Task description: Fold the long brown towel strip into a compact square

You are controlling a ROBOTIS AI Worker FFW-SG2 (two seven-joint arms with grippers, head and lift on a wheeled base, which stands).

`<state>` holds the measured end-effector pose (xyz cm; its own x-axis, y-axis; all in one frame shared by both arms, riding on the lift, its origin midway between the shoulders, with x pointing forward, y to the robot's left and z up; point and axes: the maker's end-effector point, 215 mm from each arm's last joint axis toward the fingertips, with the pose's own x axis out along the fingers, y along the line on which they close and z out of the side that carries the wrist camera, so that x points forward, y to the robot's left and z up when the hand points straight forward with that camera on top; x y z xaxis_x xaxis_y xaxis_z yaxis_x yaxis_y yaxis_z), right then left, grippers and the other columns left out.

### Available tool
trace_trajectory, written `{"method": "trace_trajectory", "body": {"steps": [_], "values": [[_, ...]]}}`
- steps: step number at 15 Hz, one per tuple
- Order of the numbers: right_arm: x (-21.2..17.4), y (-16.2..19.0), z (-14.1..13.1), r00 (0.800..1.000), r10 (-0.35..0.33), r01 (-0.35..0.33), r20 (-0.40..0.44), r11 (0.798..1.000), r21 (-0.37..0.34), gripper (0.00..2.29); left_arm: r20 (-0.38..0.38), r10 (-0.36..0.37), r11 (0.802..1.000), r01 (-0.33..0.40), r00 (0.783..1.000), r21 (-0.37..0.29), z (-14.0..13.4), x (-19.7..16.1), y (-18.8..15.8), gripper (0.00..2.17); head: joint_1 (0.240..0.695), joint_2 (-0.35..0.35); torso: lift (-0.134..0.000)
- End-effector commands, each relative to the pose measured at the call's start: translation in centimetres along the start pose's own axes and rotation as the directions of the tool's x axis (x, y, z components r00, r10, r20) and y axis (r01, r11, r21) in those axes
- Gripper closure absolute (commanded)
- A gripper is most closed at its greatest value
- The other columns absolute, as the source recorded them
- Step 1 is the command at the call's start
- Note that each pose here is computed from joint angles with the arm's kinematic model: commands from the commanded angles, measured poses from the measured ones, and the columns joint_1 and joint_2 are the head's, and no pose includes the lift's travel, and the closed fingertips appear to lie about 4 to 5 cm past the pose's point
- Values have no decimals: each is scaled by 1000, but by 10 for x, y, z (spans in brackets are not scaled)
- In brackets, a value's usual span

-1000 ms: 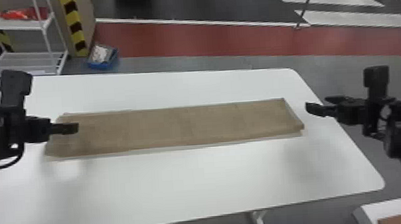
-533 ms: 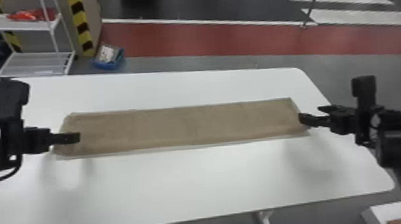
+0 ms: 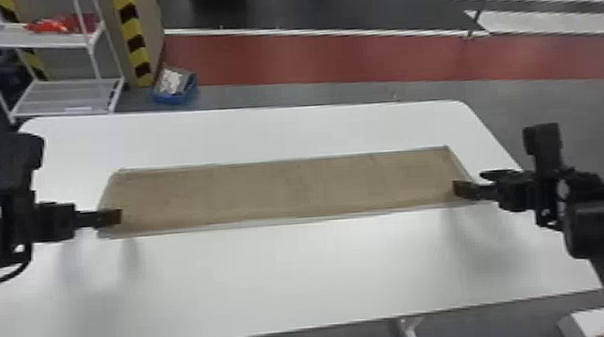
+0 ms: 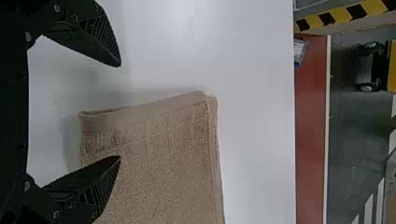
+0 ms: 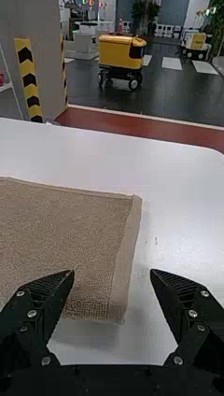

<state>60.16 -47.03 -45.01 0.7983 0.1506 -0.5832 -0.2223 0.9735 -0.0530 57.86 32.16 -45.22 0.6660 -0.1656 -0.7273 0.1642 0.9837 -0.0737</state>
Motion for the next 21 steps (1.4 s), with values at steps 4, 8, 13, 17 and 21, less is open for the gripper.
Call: {"method": "trace_trajectory", "body": {"steps": [4,8,13,17,21], "values": [[-5,-2,-6,1000,23,-22,-22,999,31,1112,-59,-8,1000,8,998,-6,-15,-5,4,549,695,-134,-120],[-9,-2,6,999,37,-37,3,999,27,1484,-48,-17,1000,17,999,-1,-8,-9,-1,731,695,-137,-120],[-17,-9,2,1000,26,-26,-4,998,50,1484,-54,-23,1000,23,998,2,-8,-18,-5,728,695,-148,-120],[-28,-8,-1,999,40,-39,-7,996,84,1484,-100,-23,1000,22,995,-11,-30,-36,-5,728,695,-153,-120],[-43,-3,-11,999,51,-50,-8,993,105,1484,-132,-23,999,20,991,-25,-51,-51,-3,728,695,-156,-120]]}}
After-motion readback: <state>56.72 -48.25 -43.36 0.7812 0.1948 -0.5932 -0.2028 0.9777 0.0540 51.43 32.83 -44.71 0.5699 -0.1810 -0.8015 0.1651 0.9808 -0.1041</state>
